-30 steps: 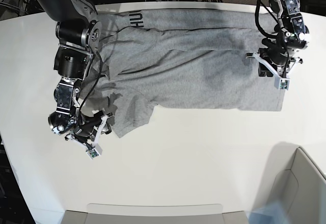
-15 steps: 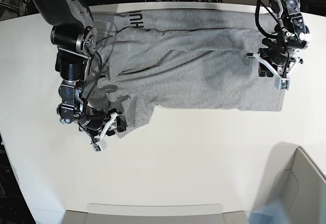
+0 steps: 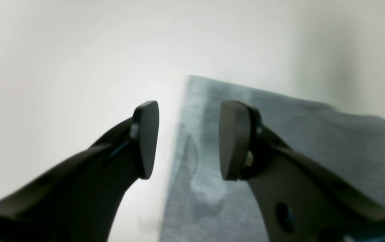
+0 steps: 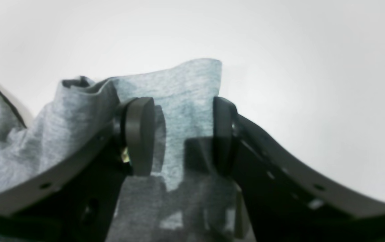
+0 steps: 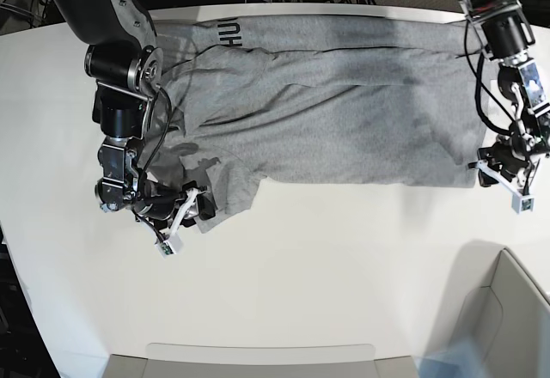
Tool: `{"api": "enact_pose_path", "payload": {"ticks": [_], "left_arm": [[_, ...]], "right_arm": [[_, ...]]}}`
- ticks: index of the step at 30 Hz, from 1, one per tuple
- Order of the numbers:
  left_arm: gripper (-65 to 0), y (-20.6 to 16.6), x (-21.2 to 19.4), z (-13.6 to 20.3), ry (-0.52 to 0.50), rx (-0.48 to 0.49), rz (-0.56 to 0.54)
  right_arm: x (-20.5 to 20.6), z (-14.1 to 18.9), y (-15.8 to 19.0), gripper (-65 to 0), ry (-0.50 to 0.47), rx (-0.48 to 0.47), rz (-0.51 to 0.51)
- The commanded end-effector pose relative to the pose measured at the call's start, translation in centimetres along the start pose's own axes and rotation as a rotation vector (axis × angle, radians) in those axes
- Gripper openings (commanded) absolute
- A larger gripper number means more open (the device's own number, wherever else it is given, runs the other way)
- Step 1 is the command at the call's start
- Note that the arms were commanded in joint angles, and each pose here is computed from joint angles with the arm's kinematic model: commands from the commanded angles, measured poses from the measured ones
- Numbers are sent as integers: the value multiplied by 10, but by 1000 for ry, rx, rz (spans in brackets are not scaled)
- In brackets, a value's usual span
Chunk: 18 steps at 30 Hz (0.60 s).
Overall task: Fold the T-shirt properly
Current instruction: 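Move both grippers to the hem corners and grasp them, then fold the hem up toward the shoulder edge with both grippers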
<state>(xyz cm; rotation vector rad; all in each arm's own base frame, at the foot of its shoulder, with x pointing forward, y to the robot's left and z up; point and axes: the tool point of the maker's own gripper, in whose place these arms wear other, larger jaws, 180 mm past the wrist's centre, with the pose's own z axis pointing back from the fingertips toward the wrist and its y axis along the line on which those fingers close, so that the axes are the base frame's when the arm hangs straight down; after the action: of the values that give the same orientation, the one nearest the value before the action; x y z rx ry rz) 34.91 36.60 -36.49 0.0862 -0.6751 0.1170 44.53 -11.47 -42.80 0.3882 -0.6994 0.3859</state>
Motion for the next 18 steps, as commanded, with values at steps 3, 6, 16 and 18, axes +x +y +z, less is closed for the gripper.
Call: {"api": "enact_pose_path", "payload": {"ticks": [3,6,16,18], "left_arm": [[-346,4,21,-19,-29,-13,-33],[-346,-2,11,-33,5,-78,-111],[-346,0,-26,-60,81,-159,-41],[-346,-5,-35,-64,101,-172,-67]], "right_arm": [[-37,4,-7,-374,174,-16,51],[-38,4,-7,-374,177,-18,51],[-40,8,-14,-374,186,-30,52],[-40,8,-14,-376,186,-30,52]]}}
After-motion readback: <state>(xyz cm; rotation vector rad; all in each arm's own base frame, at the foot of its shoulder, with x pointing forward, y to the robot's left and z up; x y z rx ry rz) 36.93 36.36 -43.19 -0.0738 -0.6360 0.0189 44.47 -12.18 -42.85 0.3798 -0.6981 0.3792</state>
